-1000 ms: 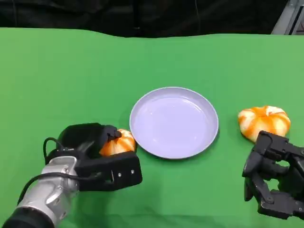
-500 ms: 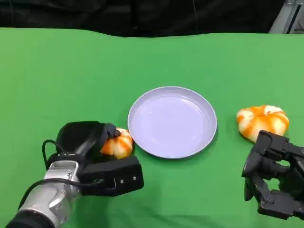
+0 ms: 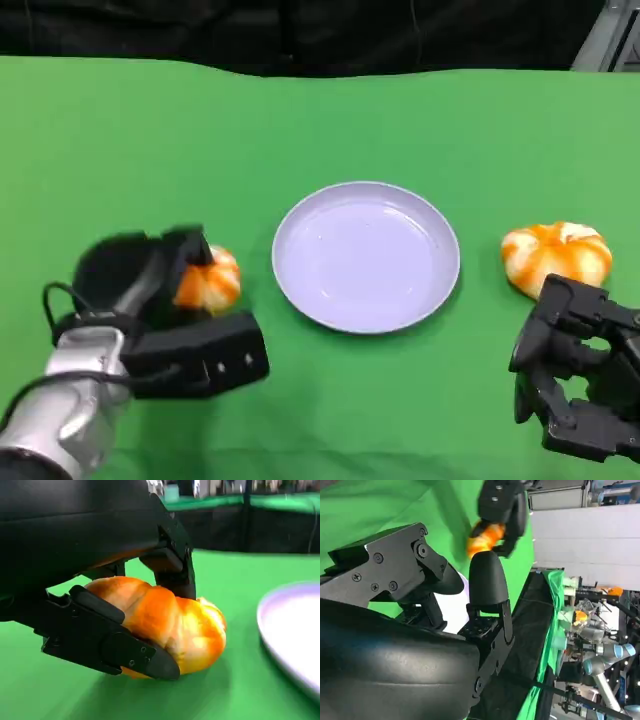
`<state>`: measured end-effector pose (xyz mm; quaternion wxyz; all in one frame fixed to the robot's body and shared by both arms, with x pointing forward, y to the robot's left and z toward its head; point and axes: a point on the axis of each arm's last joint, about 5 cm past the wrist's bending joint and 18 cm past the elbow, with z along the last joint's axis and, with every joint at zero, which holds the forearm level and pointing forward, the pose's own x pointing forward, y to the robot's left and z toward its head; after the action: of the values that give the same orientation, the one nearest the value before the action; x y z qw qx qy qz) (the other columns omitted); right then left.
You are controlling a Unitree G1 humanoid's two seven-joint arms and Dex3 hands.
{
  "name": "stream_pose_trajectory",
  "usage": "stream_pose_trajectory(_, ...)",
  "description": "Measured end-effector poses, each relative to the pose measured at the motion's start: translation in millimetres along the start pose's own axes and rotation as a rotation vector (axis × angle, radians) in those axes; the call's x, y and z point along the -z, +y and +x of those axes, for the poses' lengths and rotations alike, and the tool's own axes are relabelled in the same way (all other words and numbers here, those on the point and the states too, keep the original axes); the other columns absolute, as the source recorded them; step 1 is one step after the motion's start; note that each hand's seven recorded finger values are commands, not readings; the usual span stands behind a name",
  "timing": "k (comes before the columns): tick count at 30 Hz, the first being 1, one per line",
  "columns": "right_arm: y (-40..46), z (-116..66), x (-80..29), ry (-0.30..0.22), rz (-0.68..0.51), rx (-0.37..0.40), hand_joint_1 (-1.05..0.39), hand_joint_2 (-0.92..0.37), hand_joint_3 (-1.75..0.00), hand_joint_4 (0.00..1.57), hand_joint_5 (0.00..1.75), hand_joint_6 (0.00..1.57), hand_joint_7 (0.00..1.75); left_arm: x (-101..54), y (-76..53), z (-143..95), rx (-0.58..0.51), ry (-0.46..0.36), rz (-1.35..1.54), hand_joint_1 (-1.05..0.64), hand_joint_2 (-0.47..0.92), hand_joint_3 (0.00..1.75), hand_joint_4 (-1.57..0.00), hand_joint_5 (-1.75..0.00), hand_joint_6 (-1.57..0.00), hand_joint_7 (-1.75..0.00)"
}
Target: Grasp the bread from the table and place it into the plate.
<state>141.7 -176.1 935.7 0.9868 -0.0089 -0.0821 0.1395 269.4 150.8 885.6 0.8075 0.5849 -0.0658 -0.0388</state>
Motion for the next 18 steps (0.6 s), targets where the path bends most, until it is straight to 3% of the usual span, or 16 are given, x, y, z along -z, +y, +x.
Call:
stream_pose_trajectory(3,0.0,0.0,-0.1,-0.001,-0.001,0.0,-0.04,-0.64,-1.11,0.79,1.75,0.66,1.56,-6.0,9.4,3,-0.028,-0.026,-0.019,-0.11,0.91,0.14,-0.74,-1.75,-0.51,-1.69)
stream_pose_trajectory(5,0.0,0.0,-0.1,-0.001,-0.003,0.001,-0.03,-0.64,-1.11,0.79,1.75,0.66,1.57,-11.2,13.5,4,-0.036,-0.051,-0.034,-0.14,0.92,0.05,-0.77,-1.62,-0.83,-0.82)
stream_pose_trajectory(6,0.0,0.0,-0.1,-0.001,-0.003,0.001,-0.03,-0.64,-1.11,0.79,1.75,0.66,1.57,-13.6,14.8,4,-0.039,-0.061,-0.039,-0.15,0.92,0.04,-0.78,-1.6,-0.91,-0.63)
stream_pose_trajectory(8,0.0,0.0,-0.1,-0.002,-0.003,0.001,-0.03,-0.64,-1.11,0.8,1.75,0.66,1.57,-18.0,15.5,5,-0.043,-0.076,-0.051,-0.1,0.92,0.04,-0.75,-1.72,-0.85,-0.99)
stream_pose_trajectory(10,0.1,0.0,-0.1,-0.002,-0.003,0.001,-0.03,-0.65,-1.11,0.8,1.75,0.66,1.57,-22.3,14.3,5,-0.042,-0.093,-0.06,-0.09,0.92,0.04,-0.74,-1.74,-0.81,-1.1)
stream_pose_trajectory(11,0.1,0.0,-0.1,-0.002,-0.002,0.001,-0.03,-0.65,-1.11,0.8,1.75,0.66,1.57,-24.4,13.8,5,-0.042,-0.104,-0.063,-0.09,0.92,0.05,-0.74,-1.74,-0.66,-1.43)
stream_pose_trajectory(13,0.2,0.0,-0.1,-0.002,-0.001,0.0,-0.03,-0.65,-1.12,0.8,1.75,0.66,1.57,-30.3,13.5,7,-0.04,-0.125,-0.064,-0.09,0.92,0.05,-0.73,-1.75,-0.57,-1.63)
stream_pose_trajectory(15,0.4,0.2,-0.1,-0.002,0.001,-0.002,-0.03,-0.65,-1.12,0.8,1.75,0.66,1.57,-36.9,13.9,9,-0.037,-0.146,-0.067,-0.09,0.92,0.05,-0.74,-1.75,-0.55,-1.67)
stream_pose_trajectory(18,0.3,-0.1,-0.2,0.002,0.003,-0.001,-0.03,-0.65,-1.11,0.79,1.75,0.66,1.57,-45.8,14.4,13,-0.023,-0.173,-0.061,-0.06,0.89,0.02,-0.75,-1.75,-0.66,-1.45)
